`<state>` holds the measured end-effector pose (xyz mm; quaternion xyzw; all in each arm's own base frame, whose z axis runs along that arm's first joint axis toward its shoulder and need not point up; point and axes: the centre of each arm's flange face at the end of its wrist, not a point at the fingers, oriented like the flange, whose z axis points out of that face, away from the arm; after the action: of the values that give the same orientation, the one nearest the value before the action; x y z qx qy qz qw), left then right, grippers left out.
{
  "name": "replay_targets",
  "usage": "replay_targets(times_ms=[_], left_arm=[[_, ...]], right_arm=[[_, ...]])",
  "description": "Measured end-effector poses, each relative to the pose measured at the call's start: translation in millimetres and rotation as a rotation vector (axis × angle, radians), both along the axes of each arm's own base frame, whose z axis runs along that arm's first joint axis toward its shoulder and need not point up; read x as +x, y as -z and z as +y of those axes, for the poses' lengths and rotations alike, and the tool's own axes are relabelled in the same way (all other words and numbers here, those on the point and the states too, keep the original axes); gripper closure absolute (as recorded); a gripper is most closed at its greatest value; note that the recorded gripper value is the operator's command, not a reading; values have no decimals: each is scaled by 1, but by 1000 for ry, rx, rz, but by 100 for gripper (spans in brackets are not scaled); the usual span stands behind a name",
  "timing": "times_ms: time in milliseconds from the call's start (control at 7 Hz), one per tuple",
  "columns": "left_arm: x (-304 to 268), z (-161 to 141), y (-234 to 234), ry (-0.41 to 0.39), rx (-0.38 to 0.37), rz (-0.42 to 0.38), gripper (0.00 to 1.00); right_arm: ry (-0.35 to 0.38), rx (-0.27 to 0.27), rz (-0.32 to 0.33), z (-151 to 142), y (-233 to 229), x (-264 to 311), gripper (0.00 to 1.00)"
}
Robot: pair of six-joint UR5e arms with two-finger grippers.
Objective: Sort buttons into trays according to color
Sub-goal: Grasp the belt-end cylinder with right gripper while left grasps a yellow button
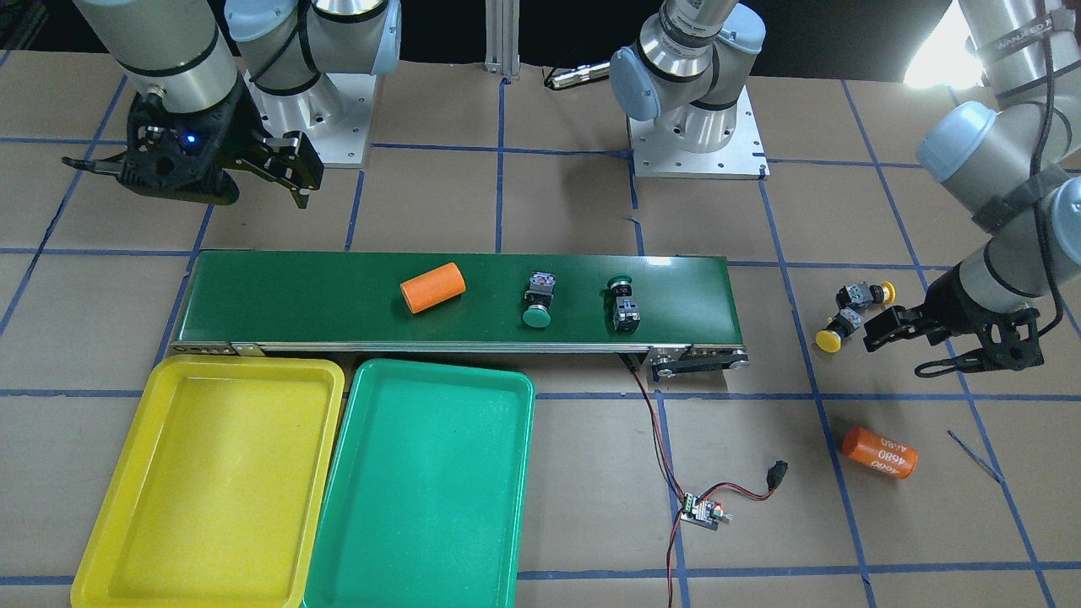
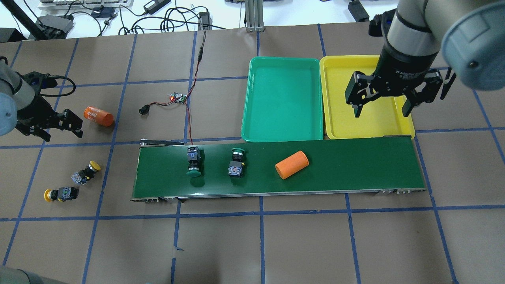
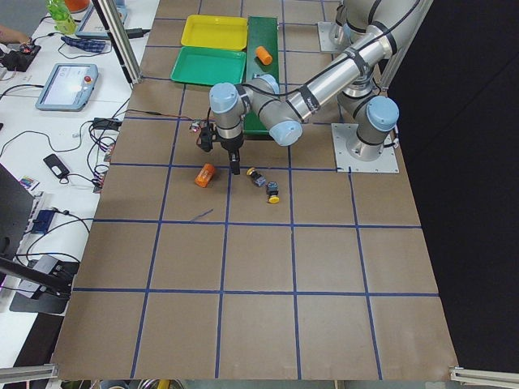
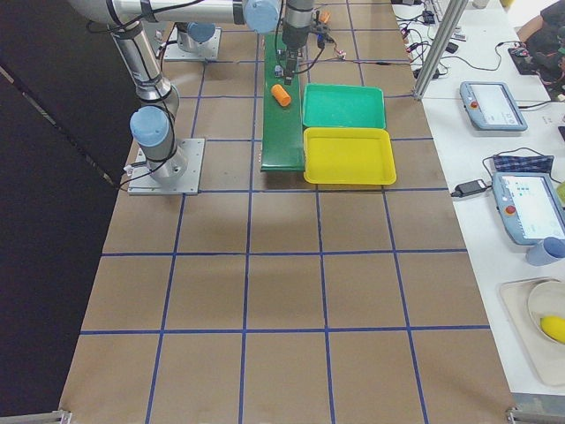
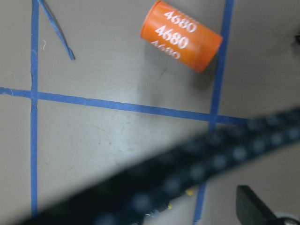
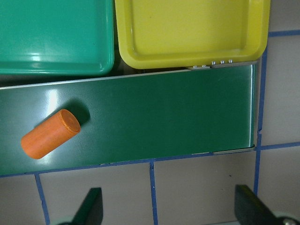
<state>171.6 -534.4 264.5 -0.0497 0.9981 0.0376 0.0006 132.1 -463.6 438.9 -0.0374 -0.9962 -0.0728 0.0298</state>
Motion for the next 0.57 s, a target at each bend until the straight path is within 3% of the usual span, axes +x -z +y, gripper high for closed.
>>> replay_targets(times_ms=[143, 286, 571], left_arm=[[-2, 4, 16, 1, 0, 27, 0], [-8, 12, 27, 14, 1, 36, 0], [-21, 38, 58, 169, -12, 41, 0]], right_arm=[[-1, 16, 0, 5, 34, 0, 0], [-4, -3, -1, 10, 61, 0, 0], [-7, -15, -3, 19, 91, 1, 0]])
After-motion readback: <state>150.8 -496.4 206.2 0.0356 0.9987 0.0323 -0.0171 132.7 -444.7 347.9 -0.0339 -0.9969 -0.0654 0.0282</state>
